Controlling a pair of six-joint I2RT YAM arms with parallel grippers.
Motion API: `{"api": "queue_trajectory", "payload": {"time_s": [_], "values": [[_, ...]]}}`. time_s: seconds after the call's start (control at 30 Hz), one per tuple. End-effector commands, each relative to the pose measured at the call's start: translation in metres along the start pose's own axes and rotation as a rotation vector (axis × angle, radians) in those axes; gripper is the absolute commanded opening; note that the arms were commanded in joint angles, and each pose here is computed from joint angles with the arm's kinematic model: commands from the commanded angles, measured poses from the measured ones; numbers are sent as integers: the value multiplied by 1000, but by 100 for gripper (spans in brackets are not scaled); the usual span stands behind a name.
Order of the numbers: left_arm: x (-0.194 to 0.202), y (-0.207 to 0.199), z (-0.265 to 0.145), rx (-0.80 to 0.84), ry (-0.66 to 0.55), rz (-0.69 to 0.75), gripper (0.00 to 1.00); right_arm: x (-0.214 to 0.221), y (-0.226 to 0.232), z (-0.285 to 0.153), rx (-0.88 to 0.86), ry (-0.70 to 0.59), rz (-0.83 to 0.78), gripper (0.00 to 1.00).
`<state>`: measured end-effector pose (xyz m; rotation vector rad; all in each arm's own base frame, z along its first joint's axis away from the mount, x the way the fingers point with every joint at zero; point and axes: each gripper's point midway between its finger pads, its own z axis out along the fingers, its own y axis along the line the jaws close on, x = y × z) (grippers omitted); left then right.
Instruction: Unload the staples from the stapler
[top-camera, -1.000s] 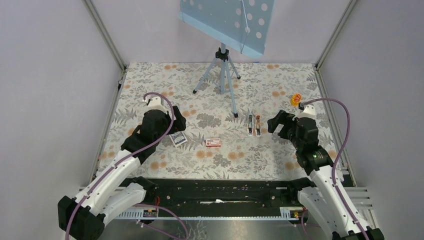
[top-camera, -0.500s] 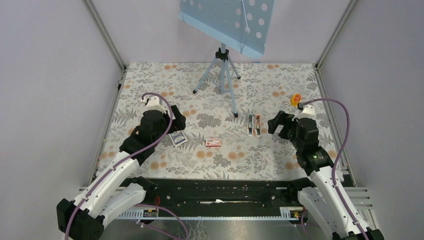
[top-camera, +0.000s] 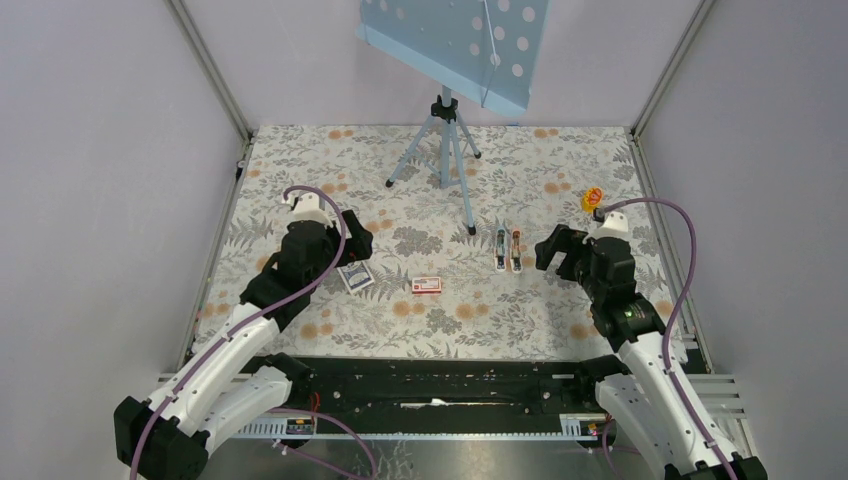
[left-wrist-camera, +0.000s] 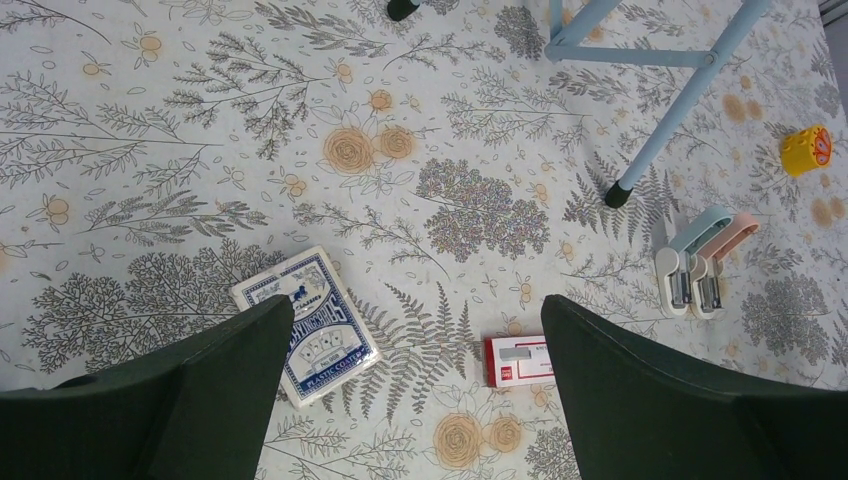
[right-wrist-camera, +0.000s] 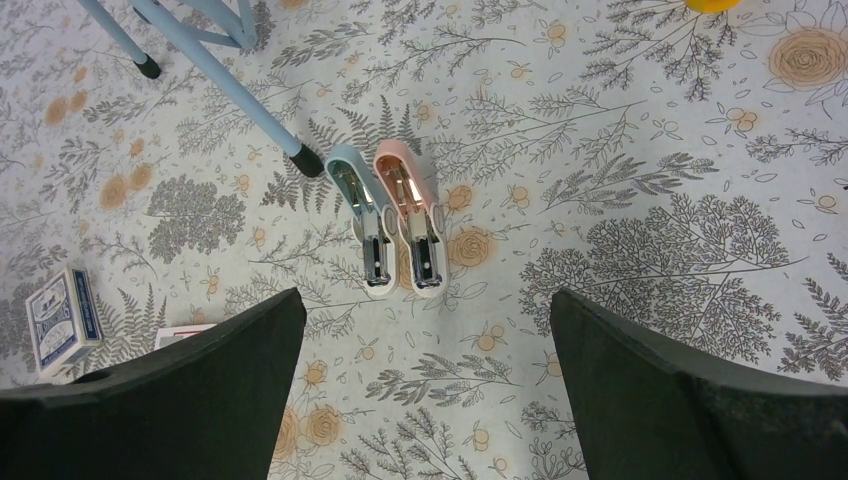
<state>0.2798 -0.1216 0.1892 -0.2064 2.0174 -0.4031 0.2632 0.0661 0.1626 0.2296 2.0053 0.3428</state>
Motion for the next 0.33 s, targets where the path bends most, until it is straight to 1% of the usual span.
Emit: {"api": "queue_trajectory", "payload": {"time_s": [0.0, 0.2, 0.3], "values": [[-10, -5, 0, 27, -46, -18, 99, -3, -3, 2, 13, -19, -7, 100], [-6, -6, 2, 31, -29, -12, 99, -2, -4, 3, 20, -16, -5, 100], [-8, -7, 2, 40, -41, -18, 99, -1, -4, 3, 20, -13, -5, 100]]}}
